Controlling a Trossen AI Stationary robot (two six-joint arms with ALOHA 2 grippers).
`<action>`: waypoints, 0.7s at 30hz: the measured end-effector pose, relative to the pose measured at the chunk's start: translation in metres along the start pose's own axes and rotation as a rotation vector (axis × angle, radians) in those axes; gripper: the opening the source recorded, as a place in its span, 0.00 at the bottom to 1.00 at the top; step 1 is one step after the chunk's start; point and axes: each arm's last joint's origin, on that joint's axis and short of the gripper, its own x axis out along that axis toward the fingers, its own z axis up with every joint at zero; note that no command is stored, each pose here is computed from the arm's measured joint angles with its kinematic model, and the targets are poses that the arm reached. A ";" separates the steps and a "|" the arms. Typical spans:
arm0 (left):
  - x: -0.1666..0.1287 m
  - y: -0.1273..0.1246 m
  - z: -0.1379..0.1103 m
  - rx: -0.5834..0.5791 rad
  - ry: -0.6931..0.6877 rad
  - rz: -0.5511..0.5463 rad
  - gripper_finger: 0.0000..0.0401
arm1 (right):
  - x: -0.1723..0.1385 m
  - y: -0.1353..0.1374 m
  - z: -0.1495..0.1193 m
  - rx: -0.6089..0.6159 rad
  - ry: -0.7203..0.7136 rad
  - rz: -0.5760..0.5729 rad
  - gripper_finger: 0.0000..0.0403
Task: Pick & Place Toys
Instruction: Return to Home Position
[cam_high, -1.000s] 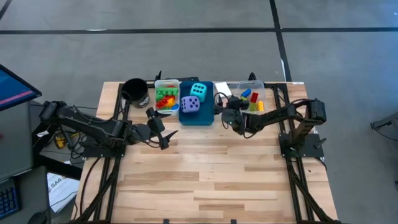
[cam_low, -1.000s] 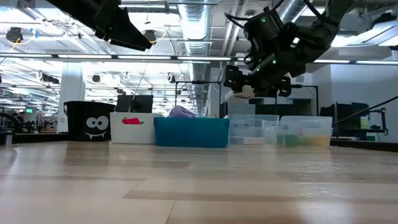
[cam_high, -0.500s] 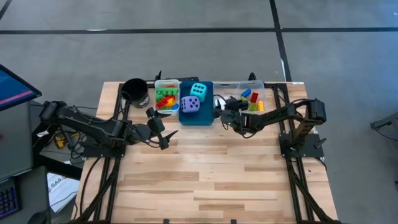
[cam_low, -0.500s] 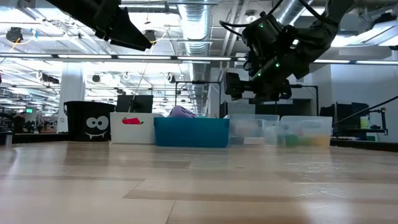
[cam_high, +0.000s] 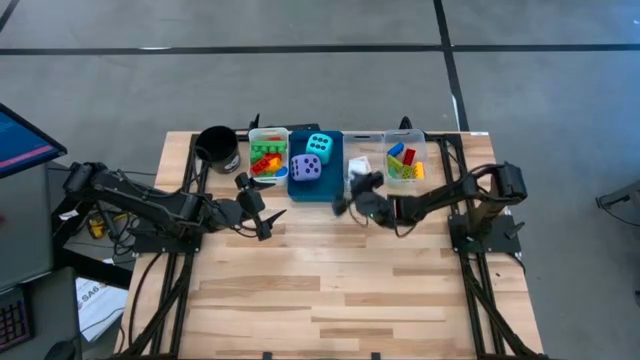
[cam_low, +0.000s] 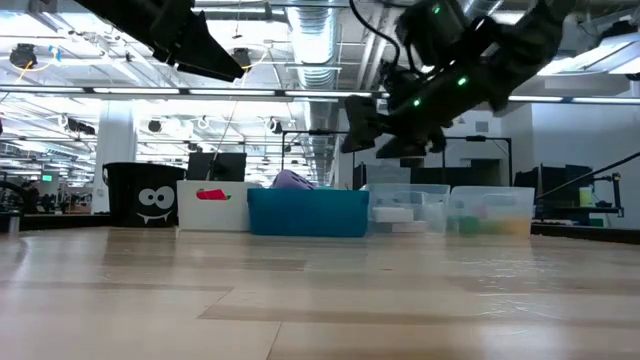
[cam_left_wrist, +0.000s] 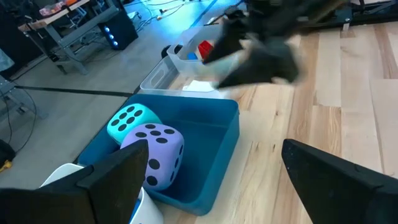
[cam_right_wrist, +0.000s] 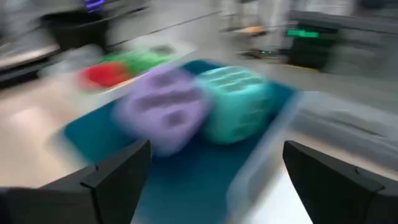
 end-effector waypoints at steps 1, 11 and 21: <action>0.000 0.000 0.000 0.006 0.000 0.000 0.90 | -0.006 0.006 -0.002 -0.036 0.012 0.057 0.89; -0.023 0.005 -0.001 -0.031 0.001 -0.097 0.90 | -0.102 0.041 -0.008 -0.245 0.164 0.524 0.85; -0.088 0.018 -0.022 -0.251 -0.164 -0.387 0.90 | -0.178 0.002 0.014 -0.408 0.262 0.631 0.83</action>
